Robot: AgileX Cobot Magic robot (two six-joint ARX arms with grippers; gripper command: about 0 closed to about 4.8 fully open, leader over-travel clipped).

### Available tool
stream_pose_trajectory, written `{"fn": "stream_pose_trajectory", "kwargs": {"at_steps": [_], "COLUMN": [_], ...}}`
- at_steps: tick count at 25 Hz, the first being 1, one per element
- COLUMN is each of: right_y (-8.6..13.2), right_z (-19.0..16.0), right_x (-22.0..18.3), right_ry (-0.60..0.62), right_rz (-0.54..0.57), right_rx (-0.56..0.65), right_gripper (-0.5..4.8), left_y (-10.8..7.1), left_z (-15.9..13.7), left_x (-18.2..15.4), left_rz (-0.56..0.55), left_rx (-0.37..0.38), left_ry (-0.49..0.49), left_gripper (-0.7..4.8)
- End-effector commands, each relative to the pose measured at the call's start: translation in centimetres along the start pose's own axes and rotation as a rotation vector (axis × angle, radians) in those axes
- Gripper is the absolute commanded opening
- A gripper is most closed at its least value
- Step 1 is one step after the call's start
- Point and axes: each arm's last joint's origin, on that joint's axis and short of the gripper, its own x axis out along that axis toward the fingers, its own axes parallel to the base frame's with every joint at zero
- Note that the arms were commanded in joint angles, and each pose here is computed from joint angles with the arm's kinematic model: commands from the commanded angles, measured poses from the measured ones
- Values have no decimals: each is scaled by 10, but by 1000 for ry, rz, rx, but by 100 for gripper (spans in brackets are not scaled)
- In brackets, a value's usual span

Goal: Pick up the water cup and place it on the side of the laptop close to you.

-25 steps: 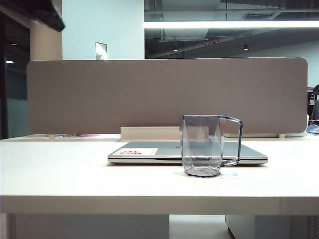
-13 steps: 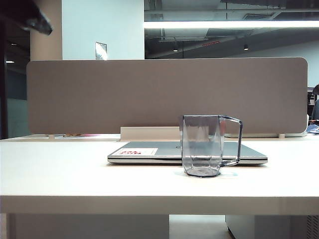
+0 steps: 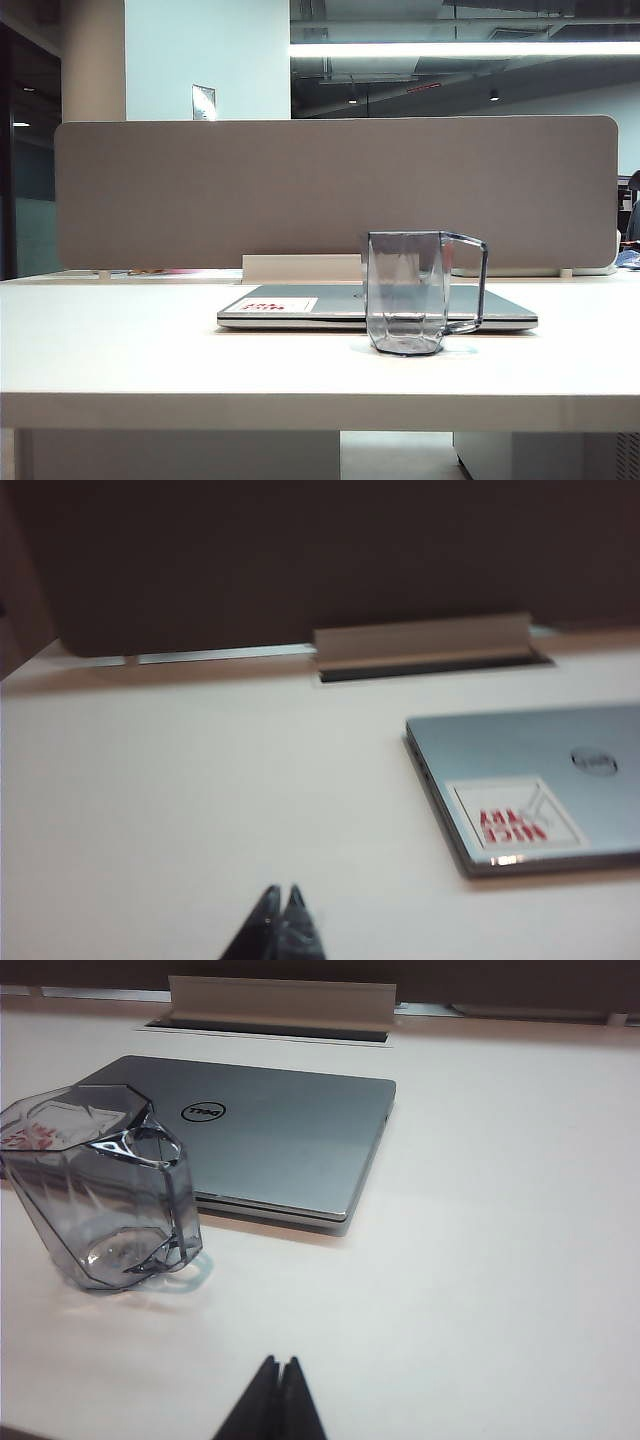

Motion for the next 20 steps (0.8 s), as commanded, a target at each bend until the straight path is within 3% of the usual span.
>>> {"fn": "stream_pose_trajectory", "kwargs": {"at_steps": [1,8,14,20], "right_y": [0,0,0,0], "right_z": [-1,-1,-1,-1], "right_x": [1,1,1,1], "right_ry": [-3,-3,-3,-3], "right_rz": [2,2,2,2], "right_rx": [1,1,1,1], "right_gripper": [-6,-6,-6,-6], "left_y": [6,23,36,40], "left_z": [-2,-6,-9,-8], "left_x": [1,2,-4,-8], "left_rz": [-11,73,172,195], "left_rx": [-76,-78,-81,-53], "left_ry": [12,-6,-106,-156], "left_gripper": [-5,-5,-5,-5]}}
